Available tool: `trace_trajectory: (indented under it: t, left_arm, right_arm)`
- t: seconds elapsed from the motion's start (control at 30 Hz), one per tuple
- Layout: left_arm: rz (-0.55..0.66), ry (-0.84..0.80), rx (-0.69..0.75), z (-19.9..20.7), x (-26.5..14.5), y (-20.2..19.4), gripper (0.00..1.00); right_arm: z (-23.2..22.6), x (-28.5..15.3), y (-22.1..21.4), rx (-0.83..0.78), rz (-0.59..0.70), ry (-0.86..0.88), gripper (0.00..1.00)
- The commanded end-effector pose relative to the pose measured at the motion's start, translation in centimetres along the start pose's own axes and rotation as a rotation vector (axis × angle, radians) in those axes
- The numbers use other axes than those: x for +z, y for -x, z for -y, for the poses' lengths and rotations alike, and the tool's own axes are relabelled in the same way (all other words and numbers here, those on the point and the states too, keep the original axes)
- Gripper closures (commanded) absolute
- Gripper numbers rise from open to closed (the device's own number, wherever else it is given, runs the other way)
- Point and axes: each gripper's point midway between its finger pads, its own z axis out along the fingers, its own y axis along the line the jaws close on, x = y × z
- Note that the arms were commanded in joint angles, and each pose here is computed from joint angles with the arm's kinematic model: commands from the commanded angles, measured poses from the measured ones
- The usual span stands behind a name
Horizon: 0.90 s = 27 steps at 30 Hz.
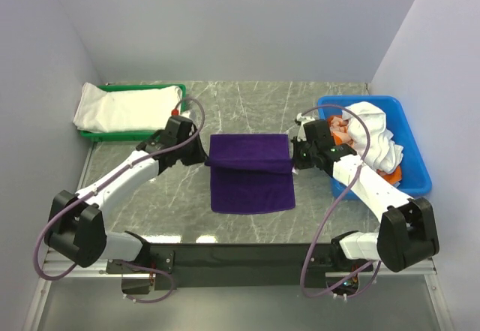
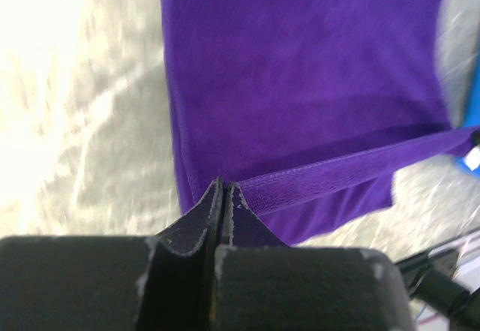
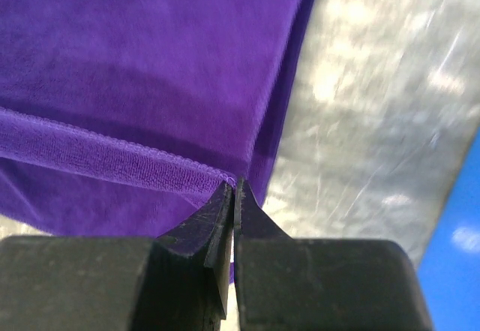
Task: Fold and stack the towels
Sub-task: Fold the towel
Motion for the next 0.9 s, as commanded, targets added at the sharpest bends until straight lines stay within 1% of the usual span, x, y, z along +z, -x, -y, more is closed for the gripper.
trace_trajectory:
  t: [0.0, 0.07, 0.1, 0.17, 0.23, 0.37, 0.57, 0.7, 0.8, 0.87]
  left_arm:
    - [-0.082, 0.020, -0.036, -1.4, 0.3, -3.7, 0.99]
    - [-0.115, 0.038, -0.053, -2.5, 1.0, -5.4, 0.99]
    - [-0.126, 0.042, -0.057, -2.7, 1.2, -5.8, 0.99]
    - [-0.148, 0.055, -0.073, -3.4, 1.8, -6.9, 0.99]
    - [-0.176, 0.069, -0.080, -4.0, 2.6, -7.9, 0.99]
    - [-0.205, 0.095, -0.096, -4.8, 3.8, -8.9, 0.99]
    - [-0.239, 0.096, -0.121, -5.0, 5.1, -10.0, 0.99]
    - [-0.227, 0.161, -0.119, -6.0, 6.2, -9.3, 0.99]
    - [-0.216, 0.200, -0.139, -7.0, 7.3, -7.2, 0.99]
    - [-0.190, 0.218, -0.154, -7.7, 8.1, -4.8, 0.99]
  right_arm:
    - [0.4, -0.1, -3.1, 0.105, -0.074, -0.030, 1.00]
    - [-0.1, 0.3, -3.7, 0.120, -0.095, -0.003, 1.00]
    - [-0.4, 0.7, -4.4, 0.131, -0.128, 0.009, 1.00]
    - [-0.2, 1.5, -5.7, 0.154, -0.188, -0.005, 1.00]
    - [-0.2, 2.0, -6.3, 0.164, -0.220, -0.011, 1.00]
    - [0.4, 3.5, -7.7, 0.189, -0.282, -0.041, 1.00]
    - [1.2, 5.3, -8.7, 0.211, -0.328, -0.082, 1.00]
    - [0.7, 6.4, -8.5, 0.222, -0.348, -0.063, 1.00]
    - [0.0, 7.2, -7.1, 0.248, -0.319, -0.035, 1.00]
    - [-0.2, 7.9, -6.6, 0.261, -0.323, -0.030, 1.00]
